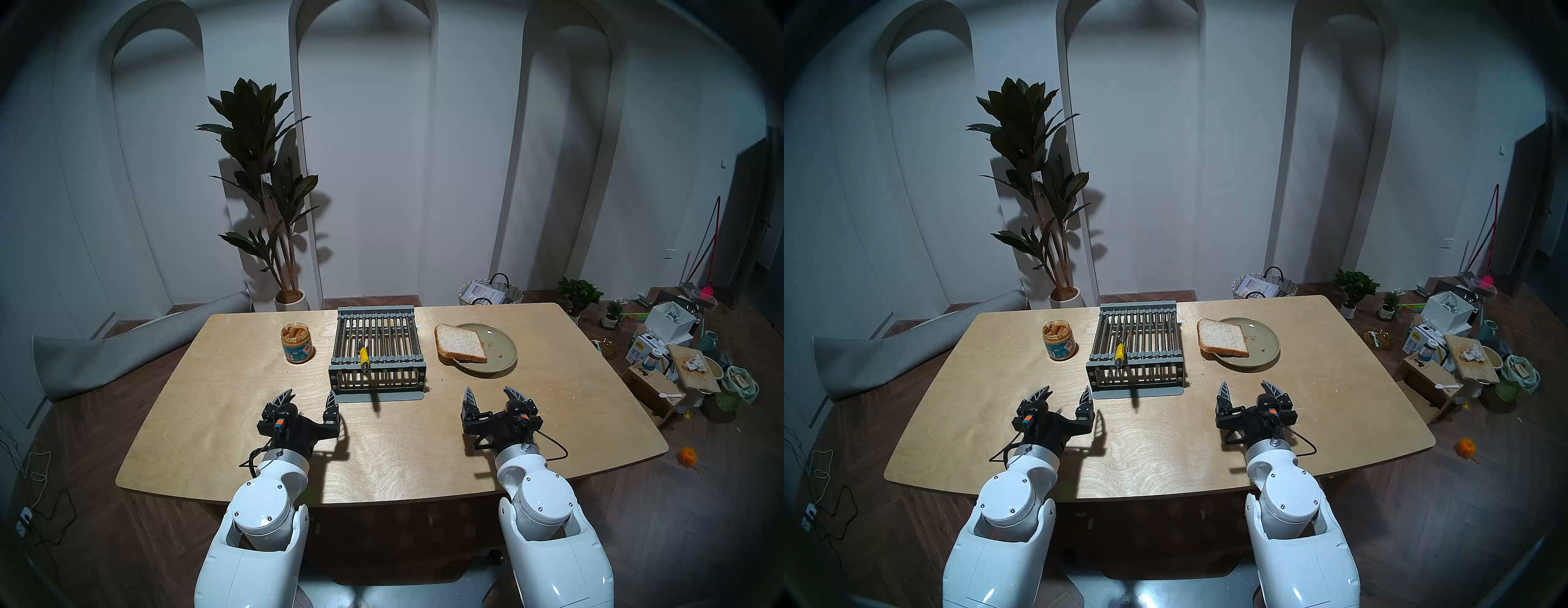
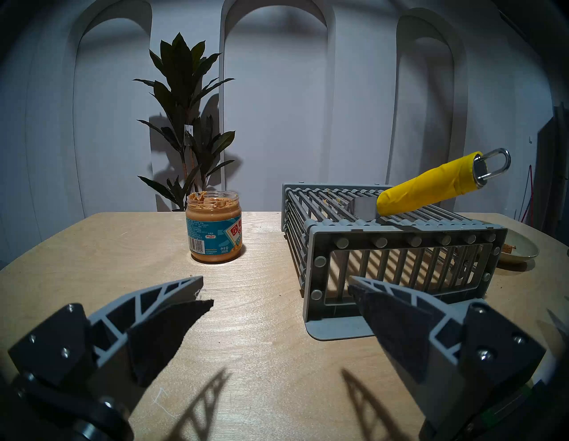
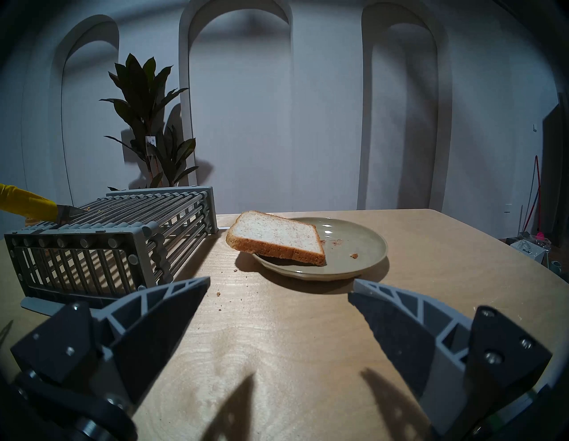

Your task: Spread peanut butter over the slice of bread with the knife

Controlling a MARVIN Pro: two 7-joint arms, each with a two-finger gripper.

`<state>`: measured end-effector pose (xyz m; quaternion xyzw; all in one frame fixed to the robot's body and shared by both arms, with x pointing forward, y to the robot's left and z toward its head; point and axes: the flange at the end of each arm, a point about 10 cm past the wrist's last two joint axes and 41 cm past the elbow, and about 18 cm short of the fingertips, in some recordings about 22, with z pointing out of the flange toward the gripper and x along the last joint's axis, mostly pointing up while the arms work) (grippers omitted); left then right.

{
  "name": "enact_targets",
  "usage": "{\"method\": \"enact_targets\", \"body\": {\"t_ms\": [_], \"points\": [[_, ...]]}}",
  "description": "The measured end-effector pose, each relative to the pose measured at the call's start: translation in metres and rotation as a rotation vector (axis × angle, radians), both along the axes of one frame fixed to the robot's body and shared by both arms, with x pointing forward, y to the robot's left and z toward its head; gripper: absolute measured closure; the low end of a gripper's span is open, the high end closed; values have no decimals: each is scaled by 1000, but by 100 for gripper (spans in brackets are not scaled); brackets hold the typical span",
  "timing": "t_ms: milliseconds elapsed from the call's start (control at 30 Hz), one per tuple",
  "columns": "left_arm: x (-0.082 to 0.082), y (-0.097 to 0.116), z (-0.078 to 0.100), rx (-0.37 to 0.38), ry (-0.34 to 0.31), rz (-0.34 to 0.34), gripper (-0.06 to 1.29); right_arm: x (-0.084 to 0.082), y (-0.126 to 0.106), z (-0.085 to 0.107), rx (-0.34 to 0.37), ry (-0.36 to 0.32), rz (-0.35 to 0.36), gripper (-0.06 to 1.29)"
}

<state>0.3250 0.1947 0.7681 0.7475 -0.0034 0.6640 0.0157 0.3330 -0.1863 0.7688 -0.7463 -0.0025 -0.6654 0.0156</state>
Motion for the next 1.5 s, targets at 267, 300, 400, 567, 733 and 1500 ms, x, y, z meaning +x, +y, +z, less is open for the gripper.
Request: {"method": "enact_targets", "body": {"t_ms": [267,300,400,567,733,1500], "points": [[-9,2,13,13,-116,56,-1,1,-1,1,16,-15,14,0],[-10,2,15,15,-129,62,-1,1,-2,1,17,-19,16,0],[-15,2,22,16,-180,83,-1,4,-7,4,22,-38,20,0],[-23,-2,30,-10,-245,96,-1,10,-15,11,26,-71,24,0],[-29,-9,42,-106,-297,89,-1,21,-25,21,23,-103,29,0],[-19,-76,53,-128,-393,-58,-1,79,-106,50,-25,-188,-35,0]]}}
